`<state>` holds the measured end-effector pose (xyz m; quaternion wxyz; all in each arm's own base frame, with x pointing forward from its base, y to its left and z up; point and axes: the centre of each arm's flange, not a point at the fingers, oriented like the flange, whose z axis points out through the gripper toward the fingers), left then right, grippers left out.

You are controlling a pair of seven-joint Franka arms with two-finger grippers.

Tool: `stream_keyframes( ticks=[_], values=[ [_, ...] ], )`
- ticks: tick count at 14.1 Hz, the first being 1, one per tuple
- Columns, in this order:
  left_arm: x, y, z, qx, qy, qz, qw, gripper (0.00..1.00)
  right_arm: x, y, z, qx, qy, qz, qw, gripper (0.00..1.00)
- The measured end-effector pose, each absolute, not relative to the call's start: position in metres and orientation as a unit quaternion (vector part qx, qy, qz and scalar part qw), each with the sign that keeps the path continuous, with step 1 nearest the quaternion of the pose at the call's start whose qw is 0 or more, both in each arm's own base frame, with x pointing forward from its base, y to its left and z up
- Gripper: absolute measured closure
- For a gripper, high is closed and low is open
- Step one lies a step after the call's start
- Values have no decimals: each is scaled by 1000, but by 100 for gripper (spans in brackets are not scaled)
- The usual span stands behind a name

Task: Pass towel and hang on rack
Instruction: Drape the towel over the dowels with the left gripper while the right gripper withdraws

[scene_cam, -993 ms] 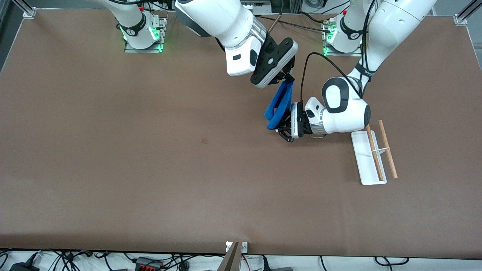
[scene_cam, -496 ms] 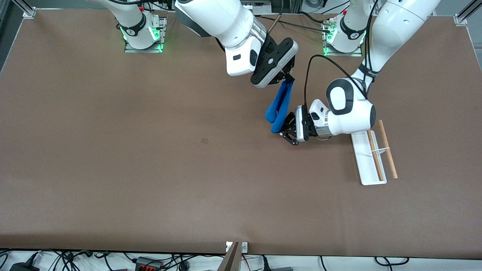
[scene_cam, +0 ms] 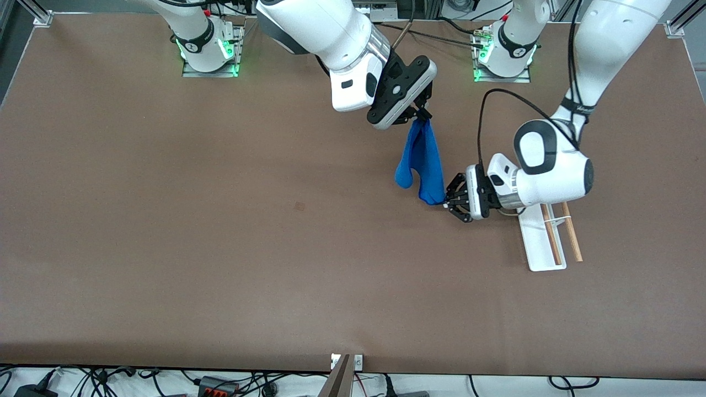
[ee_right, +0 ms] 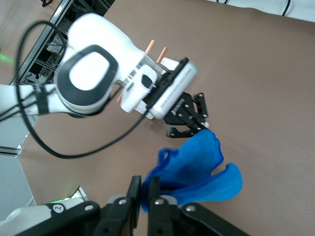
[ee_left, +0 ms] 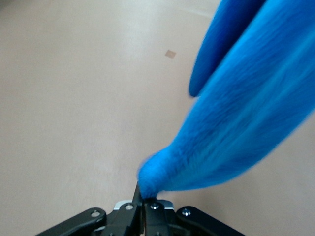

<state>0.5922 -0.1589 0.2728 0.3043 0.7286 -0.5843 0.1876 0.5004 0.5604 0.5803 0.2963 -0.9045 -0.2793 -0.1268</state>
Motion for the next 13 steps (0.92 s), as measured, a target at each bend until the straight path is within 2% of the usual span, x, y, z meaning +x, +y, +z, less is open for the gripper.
stream_keyframes(
  ticks=[5, 8, 10, 13],
  values=[
    [604, -124, 325, 769, -567, 108, 275, 98, 508, 554, 578, -909, -275, -135, 281, 32],
    [611, -99, 335, 788, -557, 79, 251, 98, 537, 524, 563, -923, -251, -126, 263, 2],
    [616, -80, 340, 809, -536, 61, 234, 98, 566, 480, 559, -940, -229, -101, 232, 0],
    [624, -32, 347, 844, -496, 45, 198, 98, 606, 392, 558, -967, -193, -70, 149, 0]
  ],
)
